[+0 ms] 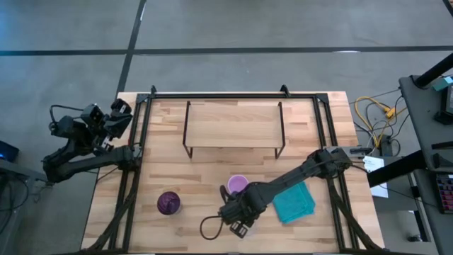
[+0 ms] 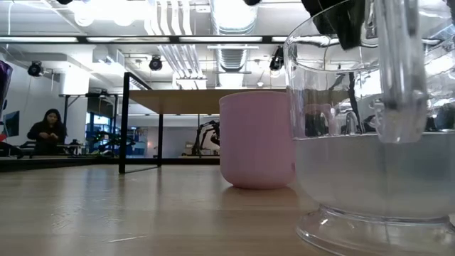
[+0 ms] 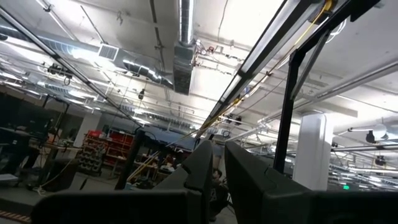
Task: Stack small to large cups/mugs on shelf
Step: Put the transparent mug on the shelf
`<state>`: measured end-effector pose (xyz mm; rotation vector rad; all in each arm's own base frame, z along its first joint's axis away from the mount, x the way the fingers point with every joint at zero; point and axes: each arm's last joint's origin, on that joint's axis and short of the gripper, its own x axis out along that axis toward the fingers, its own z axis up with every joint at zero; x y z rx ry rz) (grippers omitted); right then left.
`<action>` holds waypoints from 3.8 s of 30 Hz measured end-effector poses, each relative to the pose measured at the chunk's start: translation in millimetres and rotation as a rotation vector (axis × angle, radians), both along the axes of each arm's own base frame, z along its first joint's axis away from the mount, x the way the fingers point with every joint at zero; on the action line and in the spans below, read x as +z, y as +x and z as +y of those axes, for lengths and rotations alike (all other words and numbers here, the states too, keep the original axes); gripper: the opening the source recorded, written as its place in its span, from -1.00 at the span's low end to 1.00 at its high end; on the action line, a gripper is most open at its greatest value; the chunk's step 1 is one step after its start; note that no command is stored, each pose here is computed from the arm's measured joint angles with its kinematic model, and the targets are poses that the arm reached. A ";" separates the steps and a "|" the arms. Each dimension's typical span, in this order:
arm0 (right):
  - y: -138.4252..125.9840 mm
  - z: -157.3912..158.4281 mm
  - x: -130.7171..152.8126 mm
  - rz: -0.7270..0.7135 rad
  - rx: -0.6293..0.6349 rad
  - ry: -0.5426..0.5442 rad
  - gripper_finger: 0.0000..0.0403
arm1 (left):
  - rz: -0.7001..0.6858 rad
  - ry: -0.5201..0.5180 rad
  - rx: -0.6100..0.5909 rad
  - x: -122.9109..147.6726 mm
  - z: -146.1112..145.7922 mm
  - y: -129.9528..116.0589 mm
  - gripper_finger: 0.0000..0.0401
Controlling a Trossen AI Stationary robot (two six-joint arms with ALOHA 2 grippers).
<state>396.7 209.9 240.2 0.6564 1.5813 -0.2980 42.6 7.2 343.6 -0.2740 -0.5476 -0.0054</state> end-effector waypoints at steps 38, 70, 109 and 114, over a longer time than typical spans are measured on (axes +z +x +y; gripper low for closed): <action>-5.6 -0.9 -34.6 0.041 0.106 -0.029 -0.93 | 0.003 0.003 0.002 -0.1 0.2 0.6 -0.85; -43.6 -142.2 139.4 -0.239 -0.084 -0.119 -0.96 | 0.004 0.005 0.005 -0.3 0.2 0.7 -0.85; -147.8 -285.1 118.0 -0.074 -0.284 -0.294 -0.96 | 0.008 0.057 0.038 -0.3 0.3 0.8 -0.85; -143.4 -286.6 113.7 -0.057 -0.267 -0.292 -0.96 | 0.008 0.061 0.056 -0.3 0.7 0.7 -0.85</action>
